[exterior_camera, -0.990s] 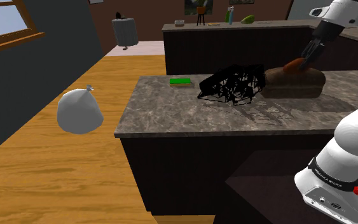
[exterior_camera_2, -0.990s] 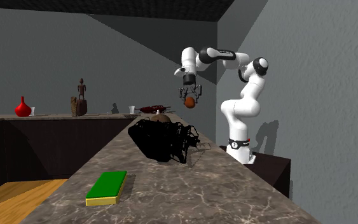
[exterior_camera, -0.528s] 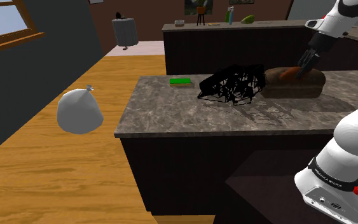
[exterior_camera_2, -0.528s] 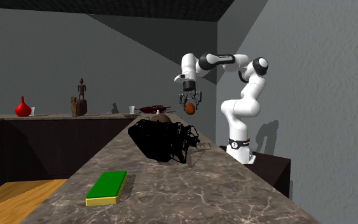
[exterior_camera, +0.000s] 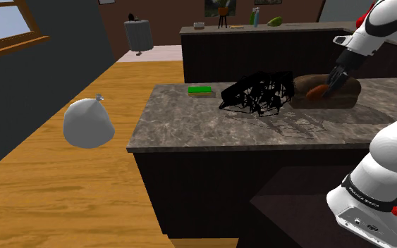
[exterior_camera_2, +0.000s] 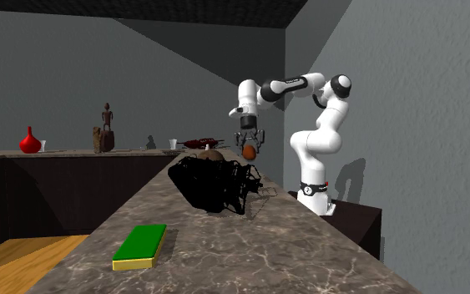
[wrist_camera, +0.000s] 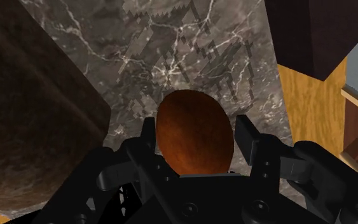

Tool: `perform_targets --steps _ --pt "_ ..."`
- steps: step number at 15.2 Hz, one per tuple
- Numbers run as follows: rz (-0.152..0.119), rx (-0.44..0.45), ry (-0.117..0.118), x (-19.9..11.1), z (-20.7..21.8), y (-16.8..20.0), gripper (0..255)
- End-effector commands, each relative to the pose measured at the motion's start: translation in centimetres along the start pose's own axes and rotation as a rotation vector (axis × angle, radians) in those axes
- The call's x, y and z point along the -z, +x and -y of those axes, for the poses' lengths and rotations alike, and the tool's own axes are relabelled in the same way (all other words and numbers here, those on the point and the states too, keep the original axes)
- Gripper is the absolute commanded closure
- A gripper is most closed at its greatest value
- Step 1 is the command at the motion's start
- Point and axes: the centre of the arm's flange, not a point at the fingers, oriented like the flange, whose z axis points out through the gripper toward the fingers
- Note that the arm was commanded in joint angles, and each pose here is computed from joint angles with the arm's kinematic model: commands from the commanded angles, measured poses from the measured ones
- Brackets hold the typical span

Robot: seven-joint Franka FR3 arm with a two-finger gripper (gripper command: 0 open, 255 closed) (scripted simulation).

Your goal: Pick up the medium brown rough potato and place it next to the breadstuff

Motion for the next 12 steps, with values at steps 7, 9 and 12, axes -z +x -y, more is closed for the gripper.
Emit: perform_targets --steps 7,9,12 --pt "0.0 0.0 0.0 -4.0 -0.5 -1.1 255" --pt "0.0 0.0 0.0 -5.0 -0.7 -1.4 255" --pt "0.0 0.0 0.0 -6.5 -0.9 -1.8 255"
